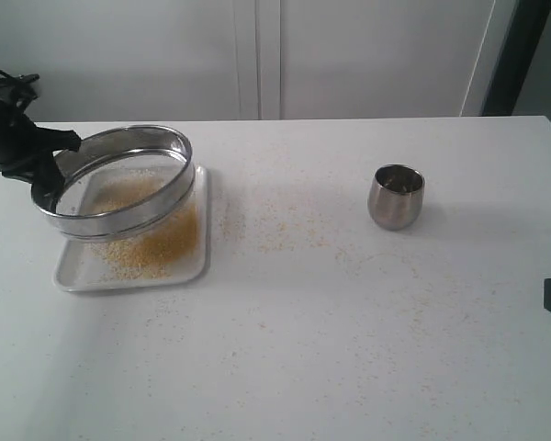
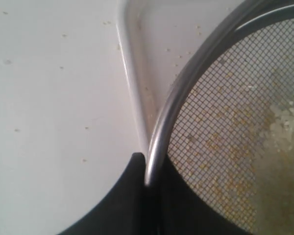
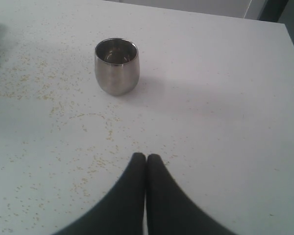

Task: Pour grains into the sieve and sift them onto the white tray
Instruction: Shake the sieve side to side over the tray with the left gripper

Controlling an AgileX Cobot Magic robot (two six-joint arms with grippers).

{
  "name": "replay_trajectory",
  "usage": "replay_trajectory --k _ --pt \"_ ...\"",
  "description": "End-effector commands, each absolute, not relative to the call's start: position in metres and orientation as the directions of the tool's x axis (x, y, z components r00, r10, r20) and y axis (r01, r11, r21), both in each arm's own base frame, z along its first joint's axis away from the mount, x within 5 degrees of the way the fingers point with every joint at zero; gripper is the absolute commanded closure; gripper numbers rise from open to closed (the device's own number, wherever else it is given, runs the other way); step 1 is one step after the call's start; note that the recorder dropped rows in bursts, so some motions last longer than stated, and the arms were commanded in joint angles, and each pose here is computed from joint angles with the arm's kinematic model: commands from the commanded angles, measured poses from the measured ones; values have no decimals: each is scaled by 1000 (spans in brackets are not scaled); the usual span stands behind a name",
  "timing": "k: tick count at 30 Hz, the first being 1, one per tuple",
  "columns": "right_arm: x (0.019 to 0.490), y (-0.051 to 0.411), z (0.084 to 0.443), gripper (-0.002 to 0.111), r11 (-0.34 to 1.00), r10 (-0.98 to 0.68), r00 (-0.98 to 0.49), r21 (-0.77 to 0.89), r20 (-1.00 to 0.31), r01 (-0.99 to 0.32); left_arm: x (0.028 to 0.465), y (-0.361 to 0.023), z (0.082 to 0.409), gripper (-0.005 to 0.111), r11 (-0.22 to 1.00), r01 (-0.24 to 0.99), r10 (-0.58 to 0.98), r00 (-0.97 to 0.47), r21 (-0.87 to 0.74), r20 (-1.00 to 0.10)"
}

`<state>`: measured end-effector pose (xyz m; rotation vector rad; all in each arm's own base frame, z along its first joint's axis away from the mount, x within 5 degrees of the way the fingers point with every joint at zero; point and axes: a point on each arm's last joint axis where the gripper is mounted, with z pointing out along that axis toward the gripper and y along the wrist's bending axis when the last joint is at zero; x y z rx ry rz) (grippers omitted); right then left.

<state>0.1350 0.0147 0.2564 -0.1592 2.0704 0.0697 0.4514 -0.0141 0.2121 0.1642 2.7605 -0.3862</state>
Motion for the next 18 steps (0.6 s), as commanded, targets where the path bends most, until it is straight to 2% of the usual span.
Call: replay_trajectory --k 1,3,6,7,12,14,16,18 --pt "136 14 259 108 990 -85 -466 -22 -880 -140 443 -40 221 107 920 302 208 -917 -250 -341" --pt "136 14 259 108 990 -85 -466 -22 -880 -140 446 -30 222 107 941 253 167 -925 -227 -342" --pt "136 14 259 108 990 -85 -466 -22 -880 -140 448 -3 223 107 960 99 7 -943 -262 -332" --pt "136 14 259 108 990 -85 -466 -22 -880 -140 448 -3 223 107 955 93 -4 -946 -283 -323" --pt "136 14 259 108 990 -85 -466 -22 -880 -140 442 -34 222 107 927 298 220 -923 -229 -315" --pt "136 14 259 108 990 -85 -466 -22 -880 -140 444 -17 222 107 960 215 152 -939 -181 -310" --pt "136 14 259 108 990 -85 -466 -22 -880 -140 445 2 222 107 972 127 63 -951 -199 -301" --pt "136 14 259 108 990 -85 -466 -22 -880 -140 443 7 221 107 969 108 41 -956 -220 -291"
